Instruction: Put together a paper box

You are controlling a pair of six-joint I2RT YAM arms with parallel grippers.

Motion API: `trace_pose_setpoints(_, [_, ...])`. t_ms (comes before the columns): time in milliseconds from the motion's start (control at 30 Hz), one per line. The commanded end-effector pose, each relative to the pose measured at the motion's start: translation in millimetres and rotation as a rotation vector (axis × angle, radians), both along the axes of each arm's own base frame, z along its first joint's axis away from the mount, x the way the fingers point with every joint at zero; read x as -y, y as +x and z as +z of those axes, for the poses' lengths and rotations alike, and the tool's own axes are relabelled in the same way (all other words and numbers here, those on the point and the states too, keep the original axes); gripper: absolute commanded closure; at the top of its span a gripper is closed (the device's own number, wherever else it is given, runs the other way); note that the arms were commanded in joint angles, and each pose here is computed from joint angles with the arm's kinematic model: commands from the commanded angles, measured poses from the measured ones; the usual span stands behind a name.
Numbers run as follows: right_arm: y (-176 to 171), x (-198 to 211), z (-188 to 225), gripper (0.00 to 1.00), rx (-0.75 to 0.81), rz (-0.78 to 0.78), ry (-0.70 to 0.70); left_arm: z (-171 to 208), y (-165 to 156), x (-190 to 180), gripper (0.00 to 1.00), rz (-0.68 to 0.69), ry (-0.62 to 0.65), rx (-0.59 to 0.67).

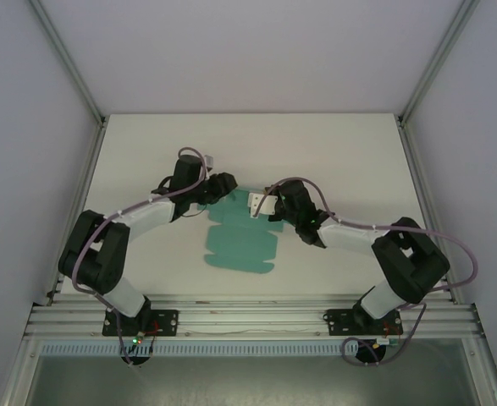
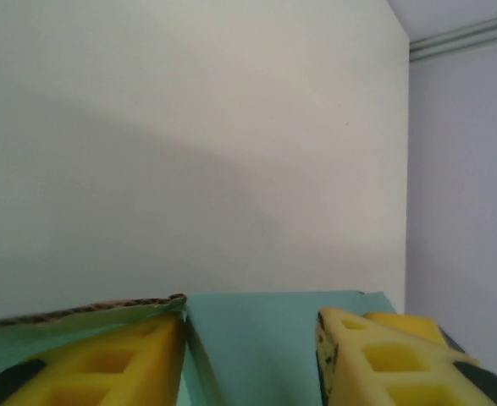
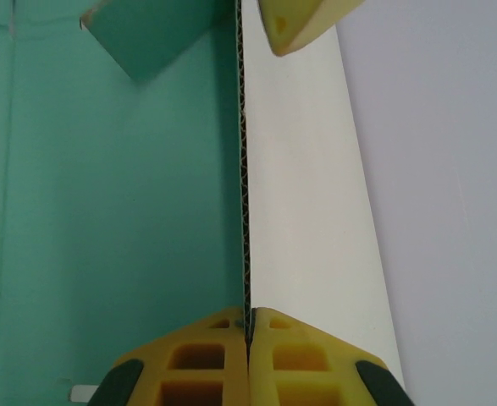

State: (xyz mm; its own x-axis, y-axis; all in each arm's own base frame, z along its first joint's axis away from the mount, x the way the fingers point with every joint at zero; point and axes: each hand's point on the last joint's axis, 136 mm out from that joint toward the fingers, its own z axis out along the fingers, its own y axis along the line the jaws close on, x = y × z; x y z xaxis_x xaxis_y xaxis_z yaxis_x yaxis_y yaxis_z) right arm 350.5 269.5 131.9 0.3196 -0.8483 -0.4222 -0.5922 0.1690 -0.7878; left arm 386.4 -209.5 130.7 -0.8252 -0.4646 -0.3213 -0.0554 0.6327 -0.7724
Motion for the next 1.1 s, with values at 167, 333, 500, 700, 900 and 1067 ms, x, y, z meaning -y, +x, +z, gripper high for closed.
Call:
trace_pose_setpoints(167, [-1, -4, 30, 1.00, 0.026, -0.009, 0.079, 19, -37, -72, 0.00, 0.100, 0.367, 0.121])
trace_pose_setpoints(333, [-2, -2, 42, 1.00, 0.010, -0.012, 0.153, -15, -57, -123, 0.00, 0.218, 0.478, 0.035])
trace_pose_setpoints(500, [-4, 2, 49, 1.00, 0.001, -0.010, 0.186, -51, -70, -147, 0.00, 0.226, 0.464, -0.046])
trace_pose_setpoints(700, [-6, 1, 47, 1.00, -0.027, 0.010, 0.204, -60, -64, -141, 0.01, 0.196, 0.445, 0.016])
trace_pose_setpoints(900, [-8, 0, 49, 1.00, -0.039, 0.016, 0.218, -60, -52, -137, 0.05, 0.193, 0.427, 0.078])
trace_pose_setpoints(1067, [-10, -3, 49, 1.00, -0.054, 0.031, 0.228, -53, -45, -119, 0.09, 0.136, 0.348, 0.152])
